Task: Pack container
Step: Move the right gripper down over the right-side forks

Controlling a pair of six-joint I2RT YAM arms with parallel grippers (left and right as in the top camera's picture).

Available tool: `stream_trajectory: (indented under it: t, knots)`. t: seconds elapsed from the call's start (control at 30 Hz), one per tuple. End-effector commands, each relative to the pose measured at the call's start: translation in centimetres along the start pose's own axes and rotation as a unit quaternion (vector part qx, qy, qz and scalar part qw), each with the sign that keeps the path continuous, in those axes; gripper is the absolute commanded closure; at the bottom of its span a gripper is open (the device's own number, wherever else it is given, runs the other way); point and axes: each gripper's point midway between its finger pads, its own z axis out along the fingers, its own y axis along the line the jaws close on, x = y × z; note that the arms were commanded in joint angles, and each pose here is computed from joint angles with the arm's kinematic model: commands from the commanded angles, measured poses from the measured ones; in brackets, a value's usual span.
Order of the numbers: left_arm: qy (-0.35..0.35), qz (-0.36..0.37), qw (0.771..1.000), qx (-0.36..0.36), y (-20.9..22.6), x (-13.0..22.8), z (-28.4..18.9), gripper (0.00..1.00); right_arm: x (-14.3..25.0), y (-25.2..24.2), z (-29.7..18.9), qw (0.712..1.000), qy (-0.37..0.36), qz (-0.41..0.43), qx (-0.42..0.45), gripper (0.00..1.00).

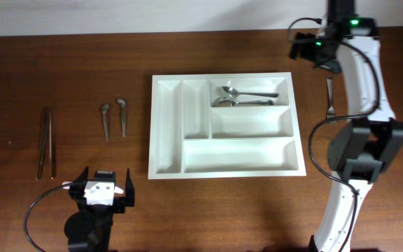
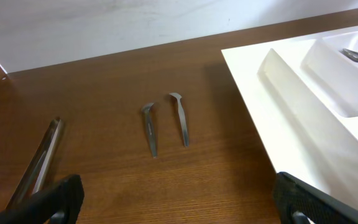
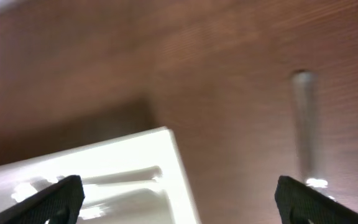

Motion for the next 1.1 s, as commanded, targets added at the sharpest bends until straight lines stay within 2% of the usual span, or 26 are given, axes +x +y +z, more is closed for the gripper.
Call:
stream_trajectory:
  t: [0.0,0.13,0.23,0.8,1.07]
  knots:
    - [-0.002,-0.005,1.0,0.003,-0.1,0.1,0.0,0.01,-0.3,-2.8,-1.2,0.997,-0.002,-0.083,0.003,0.01]
    - [-0.002,-0.005,1.0,0.003,-0.1,0.1,0.0,0.01,-0.1,-6.0,-0.4,0.997,0.009,-0.072,0.012,0.01]
    - [-0.002,-0.005,1.0,0.003,-0.1,0.1,0.0,0.01,0.4,-7.2,0.6,0.995,0.024,-0.1,0.014,0.01]
    - [-0.002,-0.005,1.0,0.003,-0.1,0.1,0.0,0.01,4.7,-8.9,7.9,0.987,0.125,-0.103,0.009,0.01]
    - [-0.002,-0.005,1.0,0.003,-0.1,0.1,0.0,0.01,5.1,-9.3,8.8,0.986,0.133,-0.103,0.015,0.01]
